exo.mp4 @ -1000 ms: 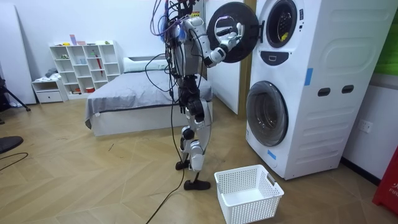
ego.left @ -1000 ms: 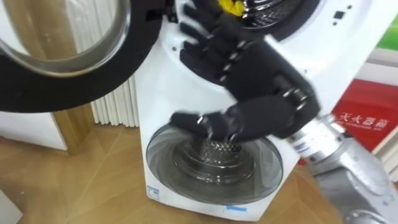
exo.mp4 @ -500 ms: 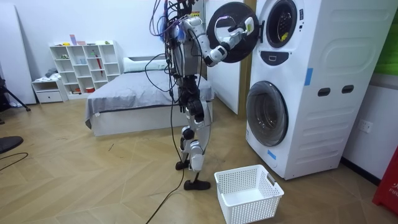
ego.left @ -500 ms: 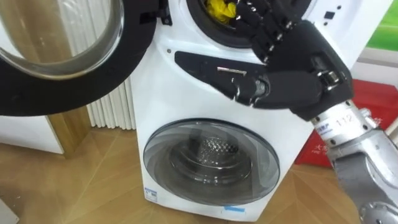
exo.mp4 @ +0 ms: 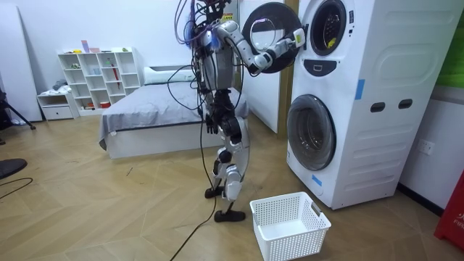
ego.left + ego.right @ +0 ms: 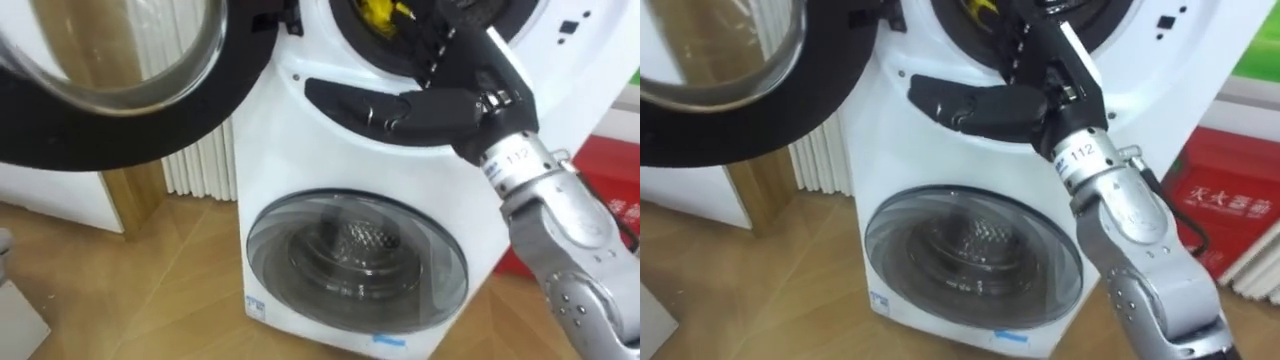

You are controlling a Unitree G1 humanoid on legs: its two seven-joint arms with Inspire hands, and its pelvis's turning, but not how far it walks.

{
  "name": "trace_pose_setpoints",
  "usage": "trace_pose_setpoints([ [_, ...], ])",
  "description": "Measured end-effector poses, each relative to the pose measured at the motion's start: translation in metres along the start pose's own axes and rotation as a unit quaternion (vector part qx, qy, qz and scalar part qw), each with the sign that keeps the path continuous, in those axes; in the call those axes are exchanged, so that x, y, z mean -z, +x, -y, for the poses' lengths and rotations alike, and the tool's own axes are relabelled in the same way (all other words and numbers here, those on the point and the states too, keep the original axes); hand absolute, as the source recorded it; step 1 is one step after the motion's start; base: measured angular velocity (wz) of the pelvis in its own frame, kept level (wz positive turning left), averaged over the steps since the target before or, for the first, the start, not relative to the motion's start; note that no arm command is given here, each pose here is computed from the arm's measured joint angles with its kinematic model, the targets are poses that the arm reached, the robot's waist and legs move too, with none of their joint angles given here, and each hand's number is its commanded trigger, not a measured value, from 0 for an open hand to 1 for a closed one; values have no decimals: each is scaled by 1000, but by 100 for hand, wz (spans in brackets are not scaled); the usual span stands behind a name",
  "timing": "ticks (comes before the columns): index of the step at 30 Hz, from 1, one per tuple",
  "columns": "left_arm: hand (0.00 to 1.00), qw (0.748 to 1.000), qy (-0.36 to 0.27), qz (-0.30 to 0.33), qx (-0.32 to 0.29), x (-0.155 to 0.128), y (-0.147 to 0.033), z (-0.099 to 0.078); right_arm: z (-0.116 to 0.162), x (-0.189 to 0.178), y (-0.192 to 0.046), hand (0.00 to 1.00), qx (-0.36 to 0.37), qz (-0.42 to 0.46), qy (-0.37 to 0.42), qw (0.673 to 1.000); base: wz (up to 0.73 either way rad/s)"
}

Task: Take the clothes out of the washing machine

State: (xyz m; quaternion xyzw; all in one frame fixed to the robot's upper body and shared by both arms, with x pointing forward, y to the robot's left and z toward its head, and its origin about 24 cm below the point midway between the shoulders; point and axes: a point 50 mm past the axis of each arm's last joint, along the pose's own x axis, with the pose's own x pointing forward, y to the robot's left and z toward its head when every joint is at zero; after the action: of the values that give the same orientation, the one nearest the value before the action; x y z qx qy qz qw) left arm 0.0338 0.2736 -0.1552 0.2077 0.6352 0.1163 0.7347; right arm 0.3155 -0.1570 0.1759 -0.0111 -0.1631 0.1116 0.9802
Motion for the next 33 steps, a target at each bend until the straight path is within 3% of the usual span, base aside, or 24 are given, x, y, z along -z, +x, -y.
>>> trace_pose_setpoints([
  [8, 0, 999, 8, -39, 14, 32, -4, 5, 16, 8, -1, 0, 59, -21, 0, 998, 18],
  [12, 0, 998, -7, -60, 0, 48, -6, -7, 19, 3, 0, 0, 69, -12, 3, 998, -12],
  [24, 0, 998, -48, 48, -18, -22, 2, -22, 33, -7, -4, 0, 118, 4, -50, 992, -10],
  [28, 0, 996, -44, 76, -22, -36, 2, -25, 40, -11, -5, 0, 117, 6, -67, 991, -6],
  [33, 0, 996, -44, 70, -23, -31, 1, -25, 47, -18, -5, 0, 133, 14, -78, 988, 26],
])
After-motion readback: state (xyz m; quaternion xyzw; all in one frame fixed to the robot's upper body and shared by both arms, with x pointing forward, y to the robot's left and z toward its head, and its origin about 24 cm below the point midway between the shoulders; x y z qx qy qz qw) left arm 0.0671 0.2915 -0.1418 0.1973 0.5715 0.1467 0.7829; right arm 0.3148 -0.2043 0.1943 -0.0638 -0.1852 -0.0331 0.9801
